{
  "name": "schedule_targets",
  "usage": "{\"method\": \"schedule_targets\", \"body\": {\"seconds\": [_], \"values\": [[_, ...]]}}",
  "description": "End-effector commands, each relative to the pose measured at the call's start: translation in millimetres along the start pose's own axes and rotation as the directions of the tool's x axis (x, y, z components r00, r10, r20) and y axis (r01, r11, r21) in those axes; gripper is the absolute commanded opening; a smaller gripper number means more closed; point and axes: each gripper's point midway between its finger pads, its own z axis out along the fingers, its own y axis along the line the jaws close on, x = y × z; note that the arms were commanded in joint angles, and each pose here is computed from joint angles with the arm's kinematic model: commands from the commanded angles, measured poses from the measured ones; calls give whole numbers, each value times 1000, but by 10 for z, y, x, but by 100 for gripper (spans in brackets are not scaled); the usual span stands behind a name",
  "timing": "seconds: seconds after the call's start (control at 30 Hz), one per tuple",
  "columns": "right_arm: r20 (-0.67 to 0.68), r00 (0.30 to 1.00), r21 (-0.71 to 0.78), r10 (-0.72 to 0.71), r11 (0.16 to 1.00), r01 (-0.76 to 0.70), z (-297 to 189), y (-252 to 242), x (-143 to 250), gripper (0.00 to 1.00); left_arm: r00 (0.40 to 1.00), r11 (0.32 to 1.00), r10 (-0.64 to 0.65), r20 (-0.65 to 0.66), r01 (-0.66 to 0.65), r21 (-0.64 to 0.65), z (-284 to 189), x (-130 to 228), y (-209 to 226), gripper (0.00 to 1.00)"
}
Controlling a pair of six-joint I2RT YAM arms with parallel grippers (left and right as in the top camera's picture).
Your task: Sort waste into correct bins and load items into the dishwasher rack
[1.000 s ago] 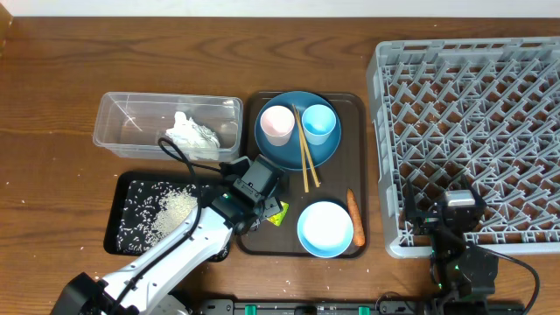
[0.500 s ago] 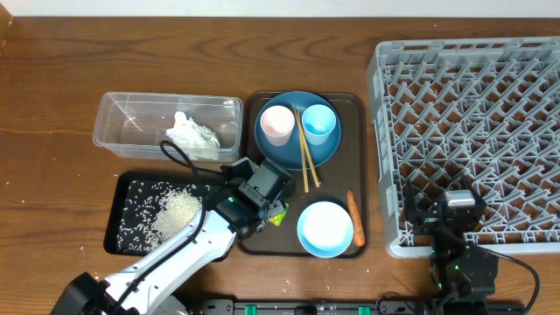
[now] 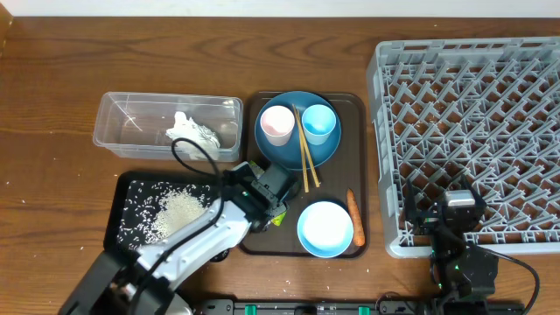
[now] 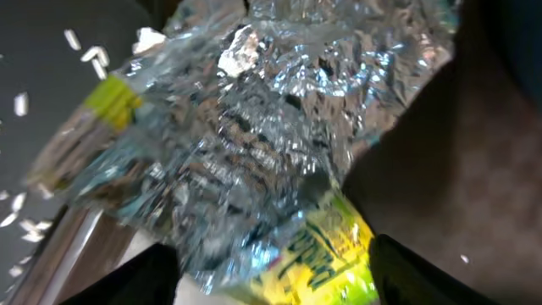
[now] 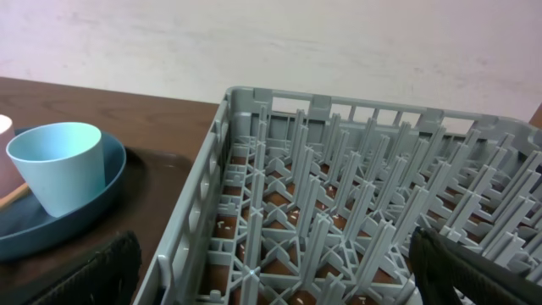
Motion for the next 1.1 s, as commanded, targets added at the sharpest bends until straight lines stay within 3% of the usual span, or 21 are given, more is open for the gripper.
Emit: {"method": "schedule_targets", "body": {"seconds": [0.0, 0.17, 0.3, 0.5, 0.7, 0.87, 1.07], "values": [[-8, 1000, 21, -5, 1000, 6, 1, -43, 20, 99, 1000, 1000, -12, 15, 13, -15, 64, -8, 16, 79], [-8, 1000, 21, -5, 1000, 5, 1, -44, 20, 99, 1000, 1000, -9, 11, 10, -25, 110, 4, 24, 75], [-8, 1000, 21, -5, 1000, 6, 1, -43, 20, 99, 1000, 999, -6, 5, 6, -45, 155, 22, 57, 54], [-8, 1000, 21, -5, 1000, 5, 1, -43, 20, 99, 1000, 998, 9, 0, -9, -56, 172, 34, 77, 36], [-8, 1000, 21, -5, 1000, 5, 1, -43, 20, 99, 998, 996, 69, -4, -69, -55, 171, 34, 76, 7], [-8, 1000, 21, -5, 1000, 6, 1, -43, 20, 99, 997, 997, 73, 3, -73, -38, 123, 15, 47, 6], [-8, 1000, 21, -5, 1000, 6, 1, -43, 20, 99, 979, 979, 180, 96, -188, 84, -238, -180, -199, 6]]}}
